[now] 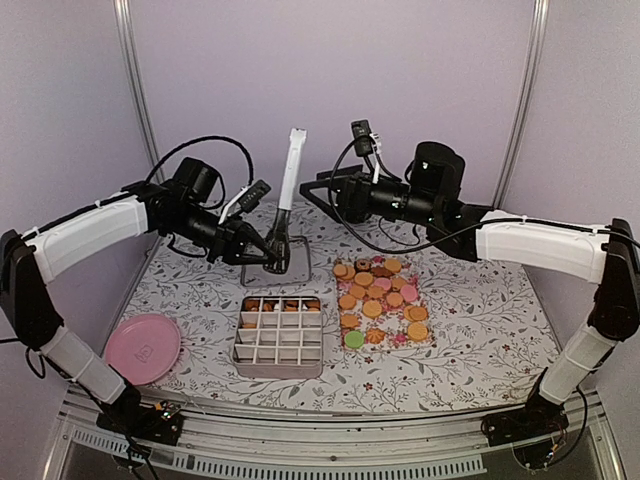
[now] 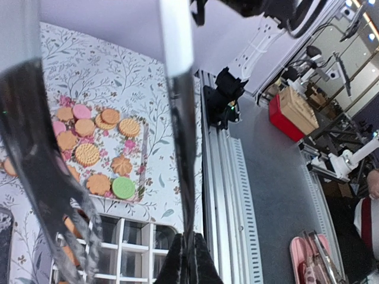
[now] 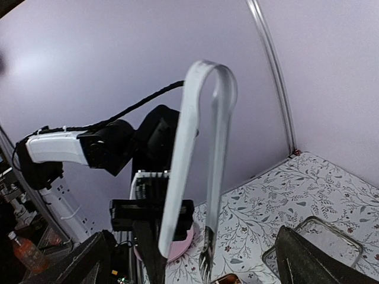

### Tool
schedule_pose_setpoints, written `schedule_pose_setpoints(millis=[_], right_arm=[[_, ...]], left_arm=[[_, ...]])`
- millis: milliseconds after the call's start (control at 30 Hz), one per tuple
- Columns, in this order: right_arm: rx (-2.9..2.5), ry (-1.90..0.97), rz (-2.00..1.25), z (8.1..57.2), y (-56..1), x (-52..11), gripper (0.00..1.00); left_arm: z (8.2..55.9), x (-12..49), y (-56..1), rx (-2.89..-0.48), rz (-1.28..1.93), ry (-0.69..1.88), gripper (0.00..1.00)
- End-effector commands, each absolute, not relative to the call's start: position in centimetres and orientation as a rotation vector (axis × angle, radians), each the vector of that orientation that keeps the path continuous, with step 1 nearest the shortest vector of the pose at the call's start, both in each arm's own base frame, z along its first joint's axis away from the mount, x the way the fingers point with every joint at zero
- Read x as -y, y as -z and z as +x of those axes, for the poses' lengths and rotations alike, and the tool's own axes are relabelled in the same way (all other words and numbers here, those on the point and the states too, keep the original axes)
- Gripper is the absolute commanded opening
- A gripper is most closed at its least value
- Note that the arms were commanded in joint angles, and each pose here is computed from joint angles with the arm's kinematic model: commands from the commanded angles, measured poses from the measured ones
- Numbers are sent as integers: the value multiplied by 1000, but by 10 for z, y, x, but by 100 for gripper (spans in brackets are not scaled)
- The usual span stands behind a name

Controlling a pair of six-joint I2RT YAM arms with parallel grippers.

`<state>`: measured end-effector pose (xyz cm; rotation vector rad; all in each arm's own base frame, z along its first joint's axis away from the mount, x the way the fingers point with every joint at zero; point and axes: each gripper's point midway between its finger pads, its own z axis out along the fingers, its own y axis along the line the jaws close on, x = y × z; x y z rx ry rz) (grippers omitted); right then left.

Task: Pack the cookies
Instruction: Pass from the right arm to the left, then pass from the left arm to the right

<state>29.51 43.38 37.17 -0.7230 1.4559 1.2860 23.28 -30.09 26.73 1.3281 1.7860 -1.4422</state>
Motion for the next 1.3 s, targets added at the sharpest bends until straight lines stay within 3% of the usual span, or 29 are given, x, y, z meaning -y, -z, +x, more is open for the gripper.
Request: schedule_pose_setpoints(millis=[0, 433, 633, 800, 1033, 1267], right_arm=[[-1413, -1478, -1048, 242, -369, -426, 99], [-1525, -1394, -1172, 260, -348, -445, 99], [-1526, -1413, -1228, 255, -338, -448, 87], [-1514, -1435, -1266, 246, -338, -446, 68], [-1487, -1455, -1288, 239, -349, -443, 51], [-1504, -1432, -1323, 240, -351, -444, 52]], left_arm=[[221, 298, -240, -1825, 1495, 1304, 0], [206, 306, -228, -1826, 1607, 1233, 0], [200, 305, -231, -1820, 1633, 1236, 0], [196, 305, -232, -1814, 1648, 1244, 0], [190, 304, -231, -1818, 1670, 1262, 0], [186, 304, -227, -1837, 1695, 1269, 0]])
